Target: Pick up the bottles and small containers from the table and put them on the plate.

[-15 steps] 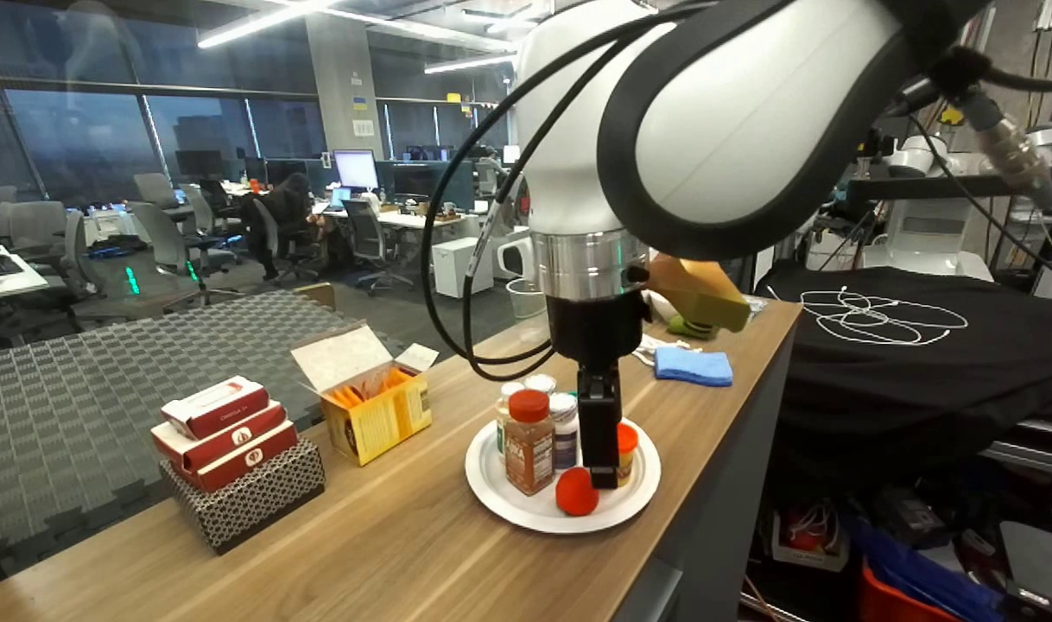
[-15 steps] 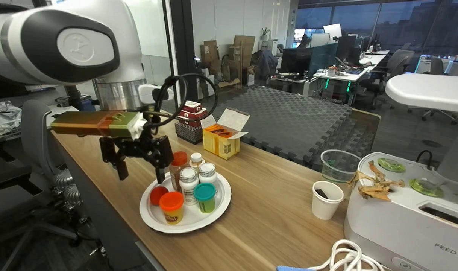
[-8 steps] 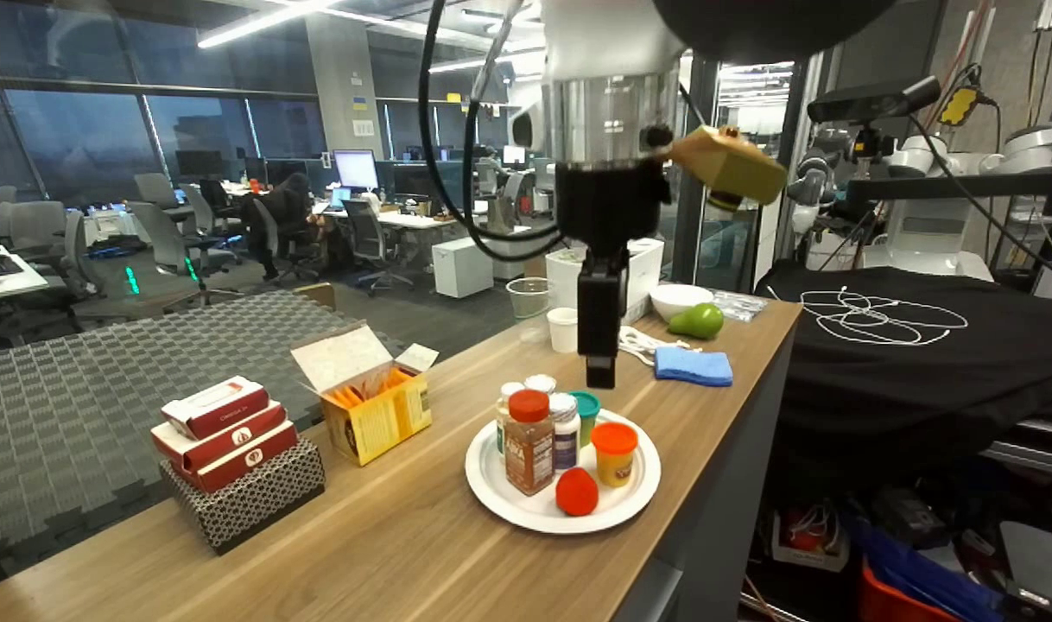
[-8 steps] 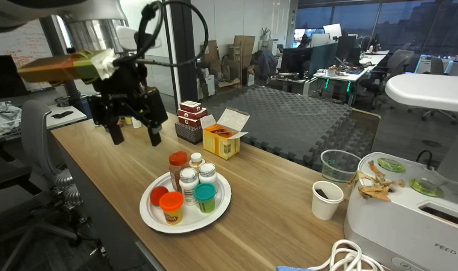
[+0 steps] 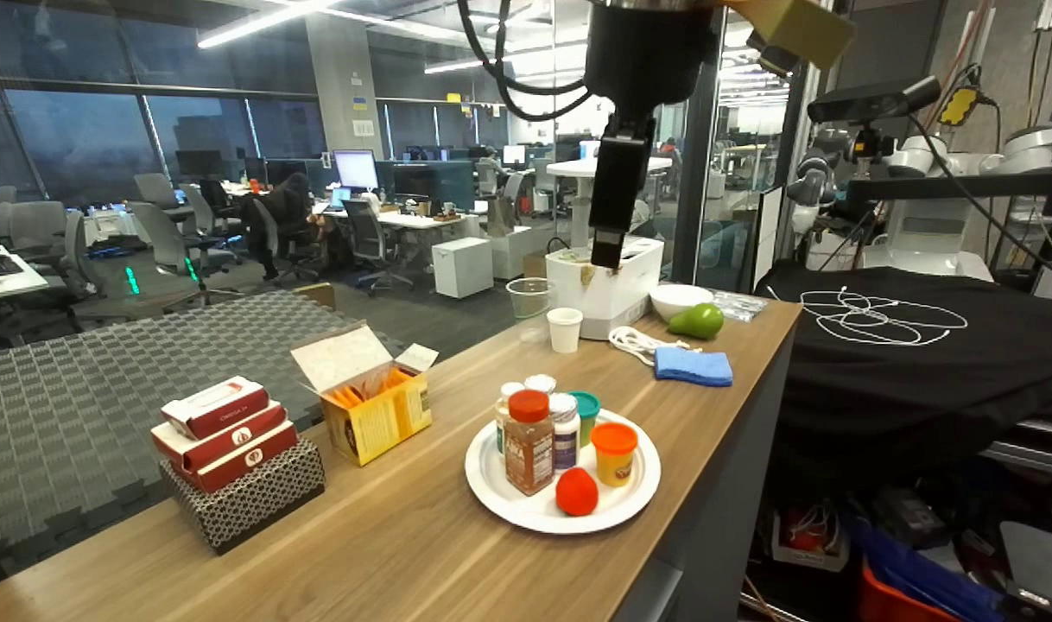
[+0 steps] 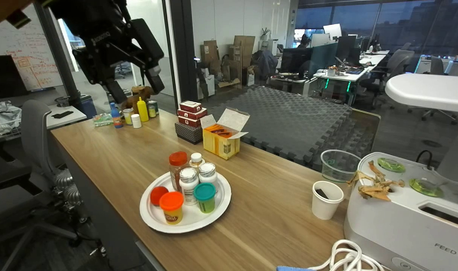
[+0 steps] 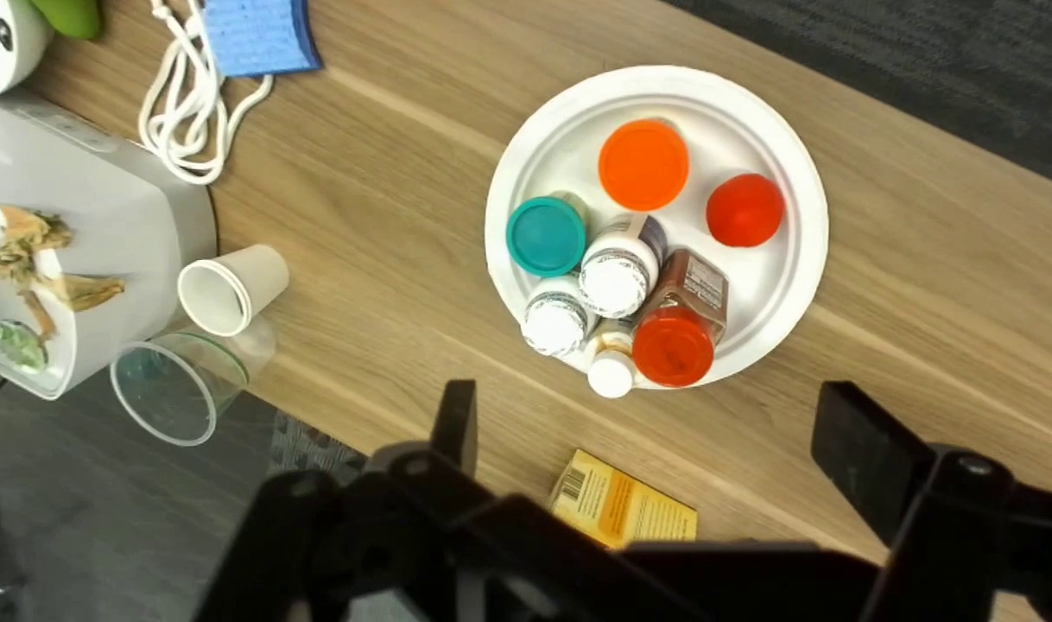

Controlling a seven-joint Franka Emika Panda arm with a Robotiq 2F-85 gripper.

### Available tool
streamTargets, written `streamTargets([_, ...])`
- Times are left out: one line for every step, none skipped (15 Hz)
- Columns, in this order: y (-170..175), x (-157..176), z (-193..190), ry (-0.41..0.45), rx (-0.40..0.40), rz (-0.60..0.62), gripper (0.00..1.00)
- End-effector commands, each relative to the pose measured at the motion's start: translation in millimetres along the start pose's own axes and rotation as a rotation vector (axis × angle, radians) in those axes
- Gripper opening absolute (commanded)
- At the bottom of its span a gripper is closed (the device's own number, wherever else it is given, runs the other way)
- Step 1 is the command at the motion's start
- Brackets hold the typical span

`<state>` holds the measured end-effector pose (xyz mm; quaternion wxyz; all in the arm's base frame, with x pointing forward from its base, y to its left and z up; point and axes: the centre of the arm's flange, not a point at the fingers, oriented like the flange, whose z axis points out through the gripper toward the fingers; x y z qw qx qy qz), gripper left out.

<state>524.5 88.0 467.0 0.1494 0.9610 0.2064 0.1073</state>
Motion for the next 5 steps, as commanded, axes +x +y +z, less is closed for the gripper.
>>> streamTargets([-0.1,-4.0,0.6,0.02,0.001,0.002,1.0])
streamTargets([-0.1,-8.4,3.6,0.034,0.002,0.005,1.0])
streamTargets([0.1,-11.7,6.6,0.038,0.003,0.006,1.0])
streamTargets([0.4,-13.6,8.7,0.039,0.004,0.008,1.0])
streamTargets([0.9,-14.2,9.7,0.04,0.005,0.009,1.0])
